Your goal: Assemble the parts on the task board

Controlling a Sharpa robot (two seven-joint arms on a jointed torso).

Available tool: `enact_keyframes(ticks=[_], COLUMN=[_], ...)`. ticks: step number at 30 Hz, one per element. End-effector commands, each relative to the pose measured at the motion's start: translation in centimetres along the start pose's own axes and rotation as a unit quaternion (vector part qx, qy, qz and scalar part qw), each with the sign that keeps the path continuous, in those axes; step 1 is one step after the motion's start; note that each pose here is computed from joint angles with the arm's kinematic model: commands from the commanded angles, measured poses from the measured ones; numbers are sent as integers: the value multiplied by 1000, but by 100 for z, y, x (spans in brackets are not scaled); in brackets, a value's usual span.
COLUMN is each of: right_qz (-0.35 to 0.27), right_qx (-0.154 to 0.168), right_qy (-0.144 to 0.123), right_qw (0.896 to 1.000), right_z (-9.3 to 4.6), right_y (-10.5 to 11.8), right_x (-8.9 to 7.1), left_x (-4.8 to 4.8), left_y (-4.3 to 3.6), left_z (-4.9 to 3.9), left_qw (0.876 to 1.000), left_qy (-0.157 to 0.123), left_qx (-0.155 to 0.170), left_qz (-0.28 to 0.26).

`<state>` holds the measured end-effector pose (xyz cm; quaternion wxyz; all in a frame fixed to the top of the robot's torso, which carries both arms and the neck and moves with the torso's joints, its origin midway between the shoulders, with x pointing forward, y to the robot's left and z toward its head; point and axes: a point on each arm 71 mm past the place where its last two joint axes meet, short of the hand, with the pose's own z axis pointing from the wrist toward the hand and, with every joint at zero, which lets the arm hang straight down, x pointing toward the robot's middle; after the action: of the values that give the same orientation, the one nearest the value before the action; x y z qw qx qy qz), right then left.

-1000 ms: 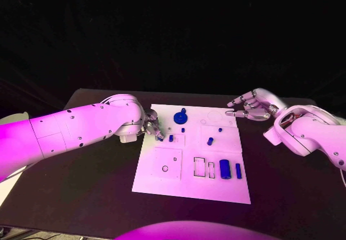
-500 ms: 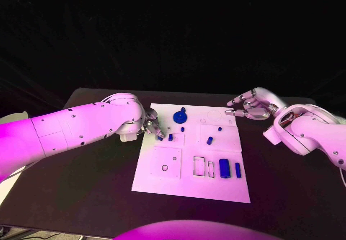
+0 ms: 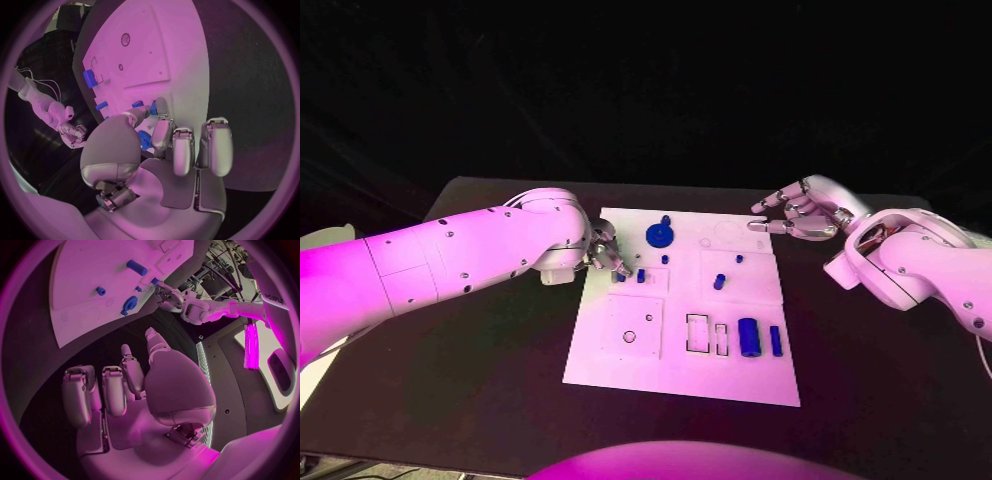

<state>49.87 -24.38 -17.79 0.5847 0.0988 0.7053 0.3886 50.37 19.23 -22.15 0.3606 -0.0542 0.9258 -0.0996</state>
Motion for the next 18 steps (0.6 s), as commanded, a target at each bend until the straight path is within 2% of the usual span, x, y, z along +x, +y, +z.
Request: enact_keyframes(ticks=[1,18], right_qz=[1,0], right_qx=[-2,-2], right_qy=[8,8], right_qw=[1000,1000], right_z=[2,-3], right_y=[8,5], right_x=[18,15], left_x=[53,33], left_y=[19,69], left_z=[22,31], left_qw=[1000,1000], left_qy=[13,10], left_qx=[-9,-18], left_qz=[14,17])
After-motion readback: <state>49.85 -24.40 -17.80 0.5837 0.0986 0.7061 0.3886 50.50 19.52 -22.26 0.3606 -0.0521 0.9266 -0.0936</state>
